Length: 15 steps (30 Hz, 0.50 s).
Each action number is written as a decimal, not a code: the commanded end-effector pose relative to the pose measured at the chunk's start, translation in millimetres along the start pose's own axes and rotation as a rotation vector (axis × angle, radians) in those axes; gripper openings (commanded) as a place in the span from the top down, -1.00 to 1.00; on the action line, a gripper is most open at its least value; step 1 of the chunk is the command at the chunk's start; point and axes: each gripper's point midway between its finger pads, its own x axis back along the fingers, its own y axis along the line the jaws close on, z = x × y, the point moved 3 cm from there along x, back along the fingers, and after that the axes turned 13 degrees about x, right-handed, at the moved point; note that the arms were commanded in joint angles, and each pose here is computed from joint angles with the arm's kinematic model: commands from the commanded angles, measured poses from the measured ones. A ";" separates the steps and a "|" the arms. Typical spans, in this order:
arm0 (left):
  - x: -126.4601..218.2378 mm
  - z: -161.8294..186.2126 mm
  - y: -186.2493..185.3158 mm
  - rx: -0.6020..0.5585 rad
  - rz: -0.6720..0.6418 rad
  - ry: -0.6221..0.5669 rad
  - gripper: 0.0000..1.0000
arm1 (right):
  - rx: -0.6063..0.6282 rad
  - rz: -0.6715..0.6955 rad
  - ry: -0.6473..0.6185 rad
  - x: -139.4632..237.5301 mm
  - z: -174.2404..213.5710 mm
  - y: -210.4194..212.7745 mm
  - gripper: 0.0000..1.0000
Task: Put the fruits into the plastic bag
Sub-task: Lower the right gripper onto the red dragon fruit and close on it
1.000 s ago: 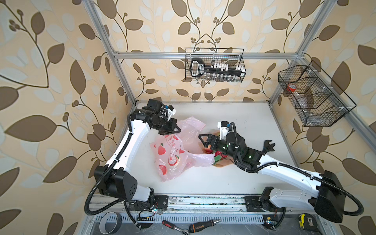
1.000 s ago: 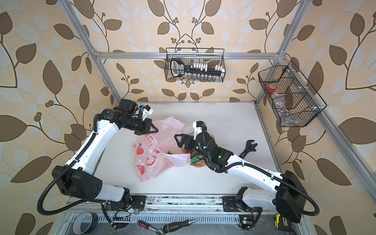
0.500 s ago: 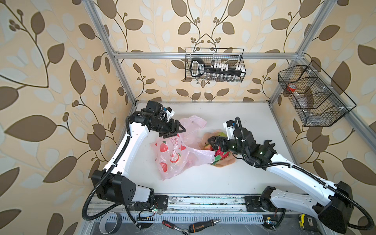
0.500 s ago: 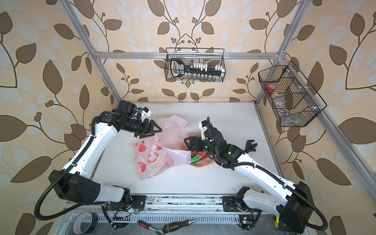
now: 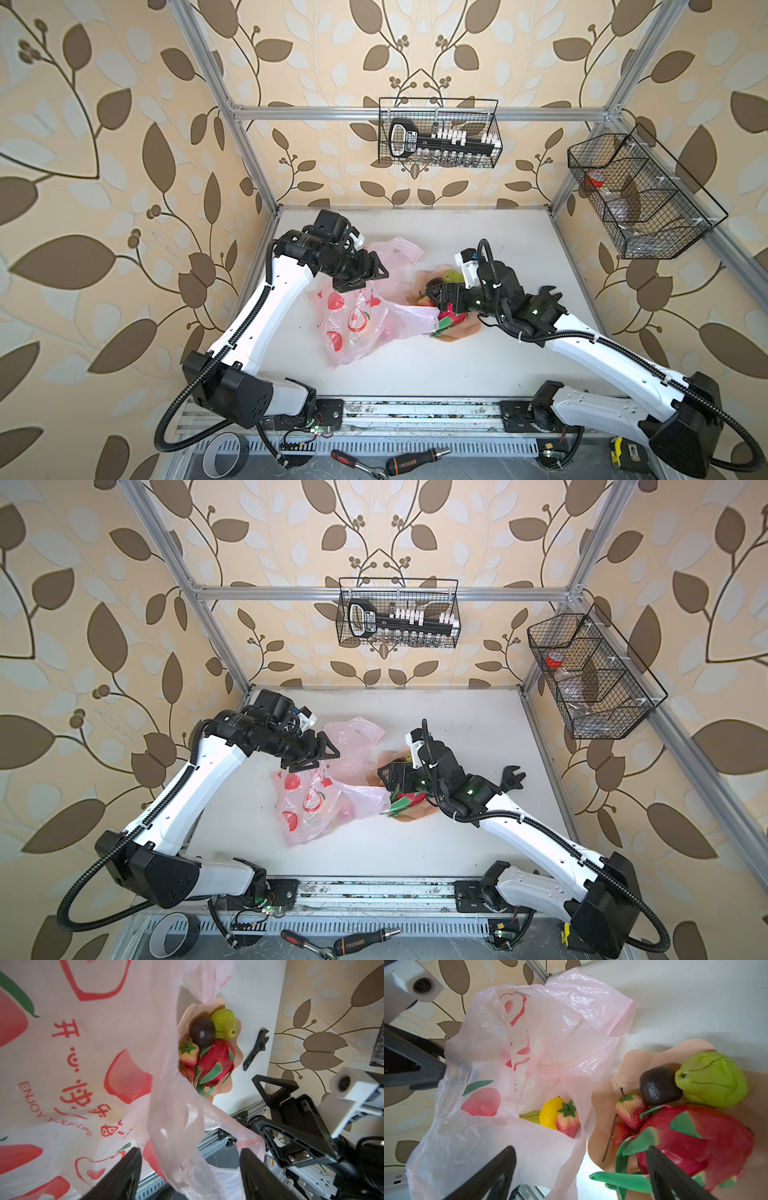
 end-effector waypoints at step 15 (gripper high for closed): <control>3.9 26.0 25.5 -0.082 -0.162 0.018 0.87 | -0.202 0.133 0.226 16.1 63.5 -42.2 -0.96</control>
